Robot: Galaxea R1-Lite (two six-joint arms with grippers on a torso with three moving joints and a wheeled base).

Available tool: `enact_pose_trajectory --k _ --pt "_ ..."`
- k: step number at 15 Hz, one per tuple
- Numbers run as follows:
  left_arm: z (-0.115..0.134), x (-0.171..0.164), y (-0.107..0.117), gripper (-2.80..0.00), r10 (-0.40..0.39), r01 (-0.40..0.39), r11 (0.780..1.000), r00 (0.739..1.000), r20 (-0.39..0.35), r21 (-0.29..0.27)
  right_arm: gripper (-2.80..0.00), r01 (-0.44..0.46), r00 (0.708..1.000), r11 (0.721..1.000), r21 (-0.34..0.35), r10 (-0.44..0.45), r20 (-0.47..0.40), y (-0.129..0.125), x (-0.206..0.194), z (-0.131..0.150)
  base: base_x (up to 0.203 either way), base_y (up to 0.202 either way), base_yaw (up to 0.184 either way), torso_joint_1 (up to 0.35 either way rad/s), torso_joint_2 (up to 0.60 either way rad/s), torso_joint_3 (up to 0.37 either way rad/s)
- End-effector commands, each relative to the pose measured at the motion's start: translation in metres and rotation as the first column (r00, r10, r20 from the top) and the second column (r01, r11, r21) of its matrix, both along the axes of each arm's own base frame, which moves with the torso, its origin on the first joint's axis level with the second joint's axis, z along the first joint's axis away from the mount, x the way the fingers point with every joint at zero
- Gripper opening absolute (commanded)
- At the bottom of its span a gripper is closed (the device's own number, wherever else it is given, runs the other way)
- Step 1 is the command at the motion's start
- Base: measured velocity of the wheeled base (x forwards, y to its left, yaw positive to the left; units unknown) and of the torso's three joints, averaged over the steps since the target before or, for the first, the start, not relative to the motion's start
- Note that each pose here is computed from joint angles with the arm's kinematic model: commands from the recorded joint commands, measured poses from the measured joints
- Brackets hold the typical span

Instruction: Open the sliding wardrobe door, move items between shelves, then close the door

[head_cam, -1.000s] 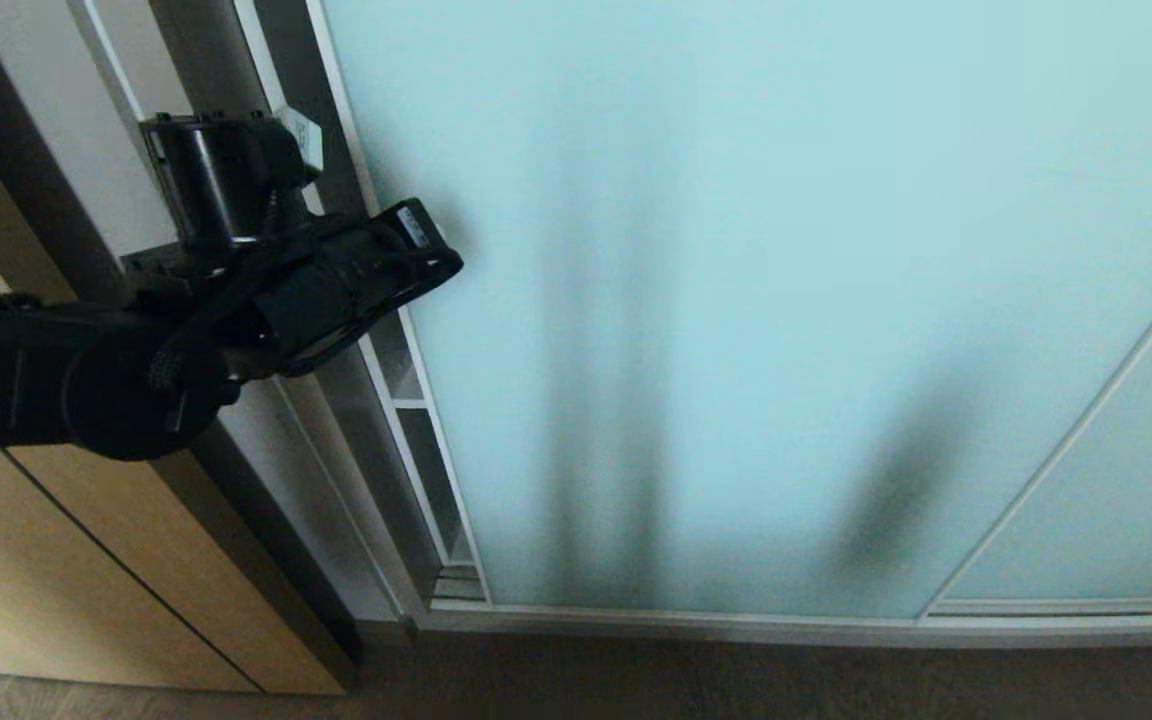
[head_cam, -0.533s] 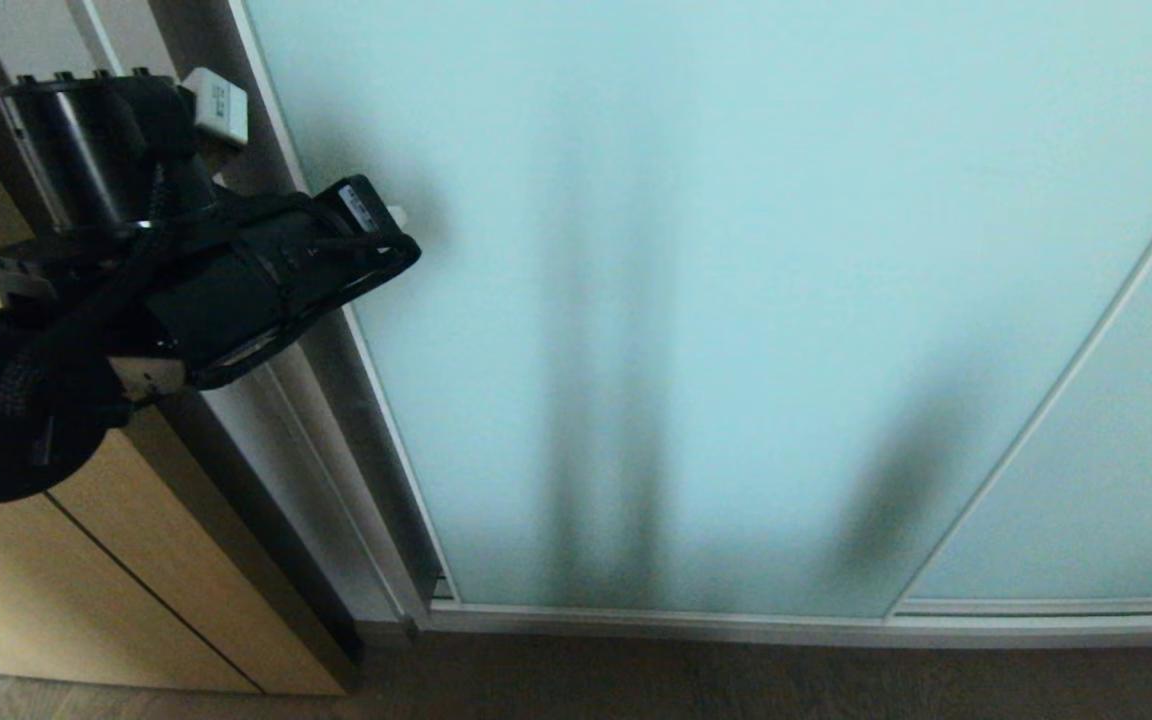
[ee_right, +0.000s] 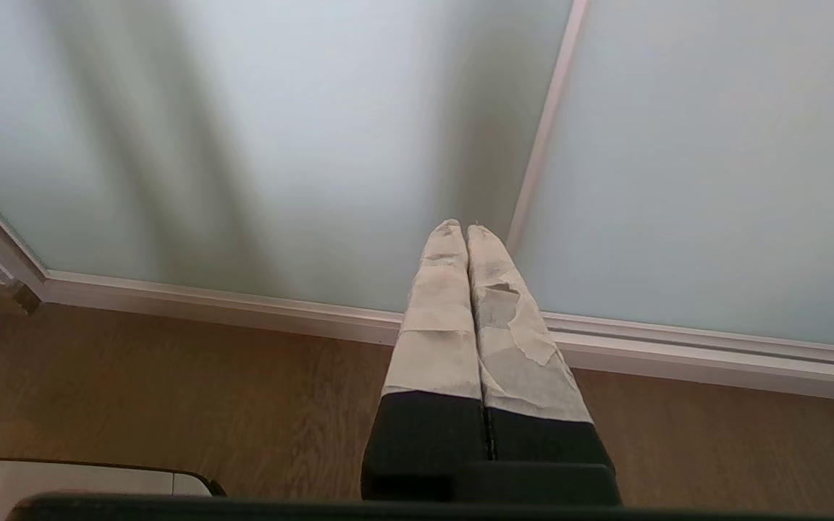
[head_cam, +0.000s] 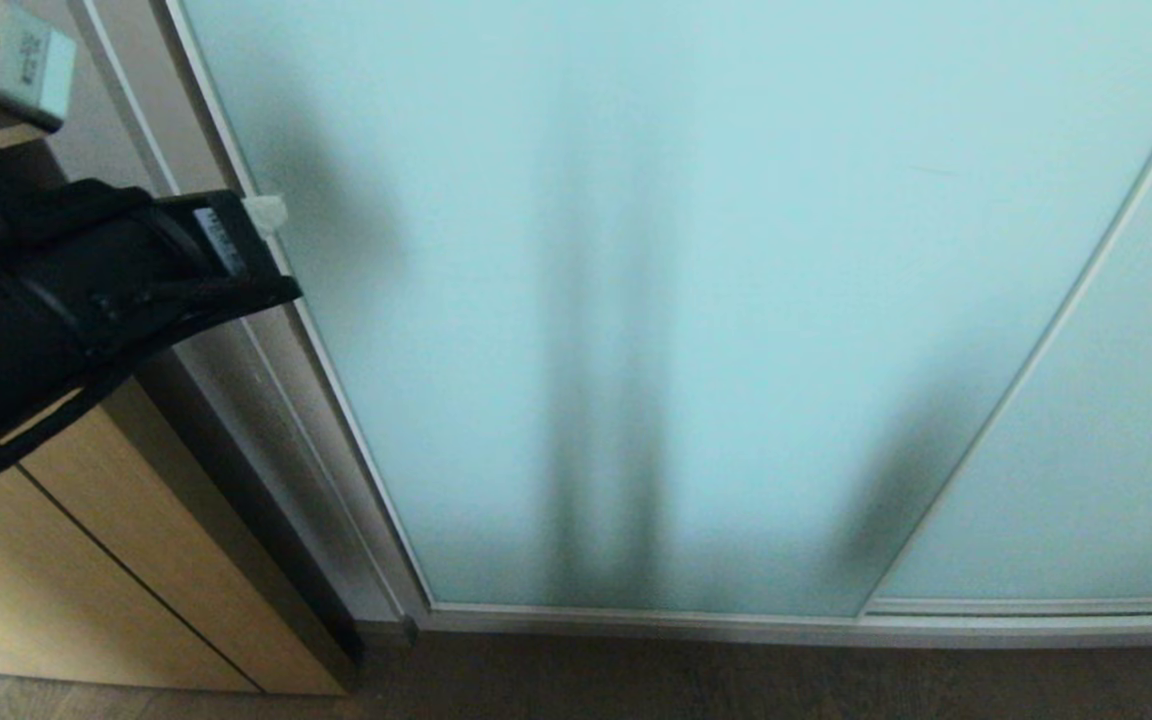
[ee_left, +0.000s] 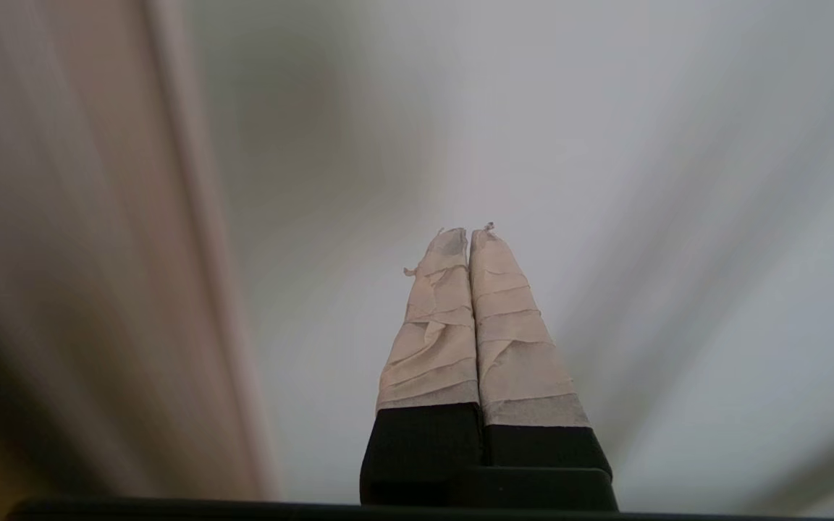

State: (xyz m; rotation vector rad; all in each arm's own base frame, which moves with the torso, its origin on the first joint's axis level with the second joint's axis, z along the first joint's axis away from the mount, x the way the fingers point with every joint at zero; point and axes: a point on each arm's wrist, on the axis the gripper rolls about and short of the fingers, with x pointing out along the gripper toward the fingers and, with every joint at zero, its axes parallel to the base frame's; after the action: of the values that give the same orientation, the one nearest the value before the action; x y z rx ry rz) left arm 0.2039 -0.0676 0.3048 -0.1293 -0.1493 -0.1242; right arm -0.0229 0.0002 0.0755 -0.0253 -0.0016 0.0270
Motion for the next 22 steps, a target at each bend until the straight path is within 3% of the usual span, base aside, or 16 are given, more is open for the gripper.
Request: enact_pose_trajectory --k 1,5,9,12,15,18,20,22 --pt "0.001 -0.055 0.021 -2.8 0.043 -0.043 0.999 0.996 0.074 -0.002 -2.8 -0.001 1.0 1.0 -0.001 0.001 0.002 0.0 0.0 0.0 0.0 0.0 0.0 0.0 0.0 0.0" --pt "-0.053 -0.128 0.057 -2.8 0.199 -0.2 0.98 0.976 0.082 0.004 -2.8 -0.001 1.0 1.0 -0.001 0.001 0.002 0.0 0.0 0.0 0.0 0.0 0.0 0.0 0.0 0.0" --pt "-0.115 -0.185 0.071 -2.8 0.241 -0.243 0.97 0.962 0.13 0.005 -2.8 -0.001 1.0 1.0 -0.001 0.001 0.002 0.0 0.0 0.0 0.0 0.0 0.0 0.0 0.0 0.0" --pt "-0.168 -0.203 0.071 -2.8 0.238 -0.242 0.97 0.966 0.099 0.031 -2.8 -0.001 1.0 1.0 -0.001 0.001 0.002 0.0 0.0 0.0 0.0 0.0 0.0 0.0 0.0 0.0" --pt "-0.186 -0.21 0.071 -2.8 0.241 -0.241 0.97 0.97 0.026 0.03 -2.8 -0.001 1.0 1.0 -0.001 0.001 0.002 0.0 0.0 0.0 0.0 0.0 0.0 0.0 0.0 0.0" --pt "-0.201 -0.223 0.069 -2.8 0.197 -0.201 0.972 0.979 0.044 0.123 -2.8 -0.001 1.0 1.0 -0.001 0.001 0.002 0.0 0.0 0.0 0.0 0.0 0.0 0.0 0.0 0.0" --pt "-0.225 -0.227 0.068 -2.8 0.162 -0.14 0.969 0.982 -0.095 0.203 -2.8 -0.001 1.0 1.0 -0.001 0.001 0.002 0.0 0.0 0.0 0.0 0.0 0.0 0.0 0.0 0.0" --pt "-0.229 -0.227 0.067 -2.8 0.118 -0.08 0.968 0.981 -0.151 0.237 -2.8 -0.001 1.0 1.0 -0.001 0.001 0.002 0.0 0.0 0.0 0.0 0.0 0.0 0.0 0.0 0.0"
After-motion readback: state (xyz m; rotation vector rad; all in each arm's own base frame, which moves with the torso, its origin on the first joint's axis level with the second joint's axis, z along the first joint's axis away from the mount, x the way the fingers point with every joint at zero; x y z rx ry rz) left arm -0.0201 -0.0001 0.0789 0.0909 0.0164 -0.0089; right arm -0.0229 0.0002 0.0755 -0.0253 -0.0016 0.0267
